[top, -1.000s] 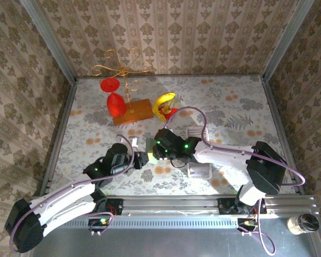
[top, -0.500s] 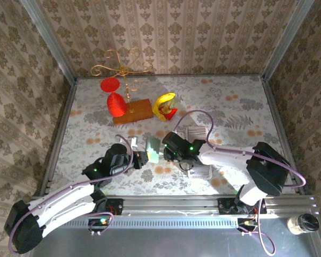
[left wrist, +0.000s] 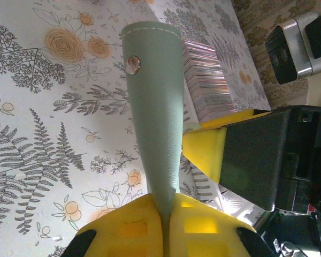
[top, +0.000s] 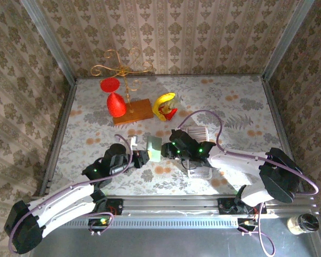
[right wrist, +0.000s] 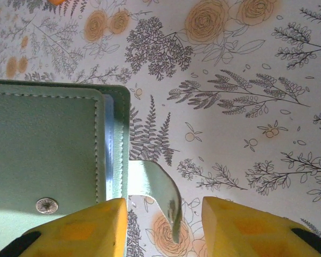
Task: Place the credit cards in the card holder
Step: Open the button on the card holder, then open the card holder at the center of the table.
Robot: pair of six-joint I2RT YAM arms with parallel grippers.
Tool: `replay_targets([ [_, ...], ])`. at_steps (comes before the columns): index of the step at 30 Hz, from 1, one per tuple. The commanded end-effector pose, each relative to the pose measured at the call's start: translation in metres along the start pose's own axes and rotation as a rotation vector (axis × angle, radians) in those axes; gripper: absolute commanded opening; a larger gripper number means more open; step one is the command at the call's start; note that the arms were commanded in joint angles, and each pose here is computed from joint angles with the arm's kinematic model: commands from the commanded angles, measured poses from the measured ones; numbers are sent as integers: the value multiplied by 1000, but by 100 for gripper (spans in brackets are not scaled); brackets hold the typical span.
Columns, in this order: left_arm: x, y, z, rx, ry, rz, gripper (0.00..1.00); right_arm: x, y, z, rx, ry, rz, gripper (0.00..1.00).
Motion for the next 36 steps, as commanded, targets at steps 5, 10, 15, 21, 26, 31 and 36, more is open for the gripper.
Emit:
replay_targets([
  [5, -11, -2, 1, -14, -40, 88, 0, 1, 4, 1, 10, 13, -33, 28],
  [10, -9, 0, 4, -1, -49, 82, 0, 3, 2, 2, 23, -7, -40, 7],
  [15, -1, 7, 11, 39, -52, 34, 7, 2, -2, 7, 32, -10, -50, 0],
  [21, 13, 26, 27, 130, -43, -61, 35, 2, -3, 21, 60, 5, -69, 0],
  [26, 22, 44, 43, 227, 3, -148, 54, -3, -2, 30, 80, 25, -69, 0],
  [31, 49, 46, 41, 222, 10, -316, 65, 3, -20, 18, 24, 25, -102, 0],
  [36, 48, 48, 39, 206, 5, -311, 72, 12, -34, 9, -14, 13, -144, 0],
])
Point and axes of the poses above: each hand's point on the last joint's axis, 136 mm out from that joint toward the fingers, its own y axis out along the fingers, its own x axis along the line the jaws close on, z = x × y, the point moved 1 cm from there along -y, back along the fingers, and after that the axes turned 4 degrees about -y, right-handed, at the moved point
